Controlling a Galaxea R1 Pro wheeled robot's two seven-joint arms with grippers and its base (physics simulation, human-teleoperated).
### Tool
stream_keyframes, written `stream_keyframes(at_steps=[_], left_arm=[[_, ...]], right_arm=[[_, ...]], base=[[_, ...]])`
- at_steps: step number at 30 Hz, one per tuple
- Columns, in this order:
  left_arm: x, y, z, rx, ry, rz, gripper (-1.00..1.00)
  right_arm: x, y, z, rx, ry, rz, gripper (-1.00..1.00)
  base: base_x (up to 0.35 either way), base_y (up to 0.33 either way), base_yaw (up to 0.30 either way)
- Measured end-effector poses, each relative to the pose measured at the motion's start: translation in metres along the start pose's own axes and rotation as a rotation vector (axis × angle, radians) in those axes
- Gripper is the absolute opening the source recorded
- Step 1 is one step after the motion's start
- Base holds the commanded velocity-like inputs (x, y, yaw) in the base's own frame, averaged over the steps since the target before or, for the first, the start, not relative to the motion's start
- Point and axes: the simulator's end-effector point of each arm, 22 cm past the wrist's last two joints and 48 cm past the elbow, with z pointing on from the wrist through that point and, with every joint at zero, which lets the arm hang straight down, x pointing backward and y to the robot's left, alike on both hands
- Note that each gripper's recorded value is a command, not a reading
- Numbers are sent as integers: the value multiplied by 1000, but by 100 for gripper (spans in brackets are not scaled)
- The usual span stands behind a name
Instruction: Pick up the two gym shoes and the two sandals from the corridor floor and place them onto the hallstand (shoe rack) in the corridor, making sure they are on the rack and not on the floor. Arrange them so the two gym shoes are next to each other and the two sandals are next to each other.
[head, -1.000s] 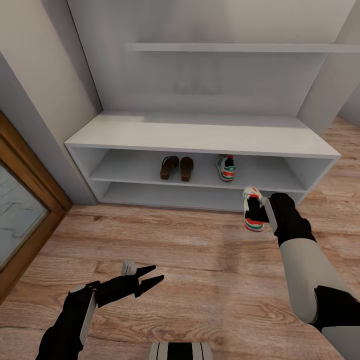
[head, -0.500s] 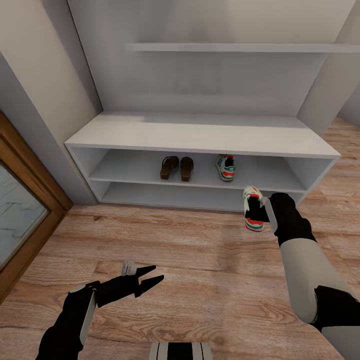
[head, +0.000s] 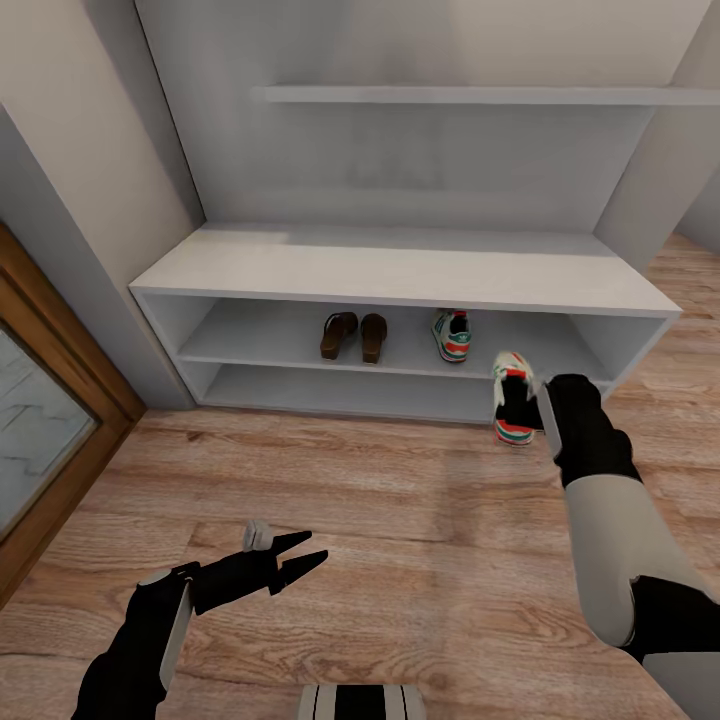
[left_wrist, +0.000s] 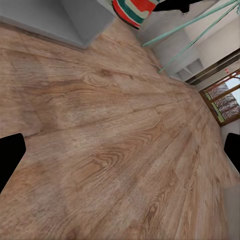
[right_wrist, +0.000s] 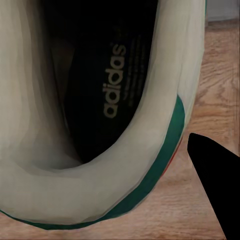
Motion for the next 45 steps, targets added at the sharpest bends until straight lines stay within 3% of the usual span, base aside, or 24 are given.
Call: stream_keyframes(at_steps=[5,25,35,41,45], left_arm=[[0,0,0,0,0,0,100],[0,0,0,0,0,0,100],[-2,-1,0,1,-2,8,100],[-3,-1,-1,1,-3,9,100],[-3,-1,0,1,-3,10,100]], right_arm=[[-16,-2,-11,1,-46,7,-100],[-19,-1,-9,7,-65,-3,-100],[-47,-2,-11,11,-196,0,-100],[-28,2,7,5,-154,-9,-100],[-23,5,16,2,-160,-14,-100]], base=[[0,0,0],[92,0,0],[0,0,0],[0,0,0],[0,0,0]])
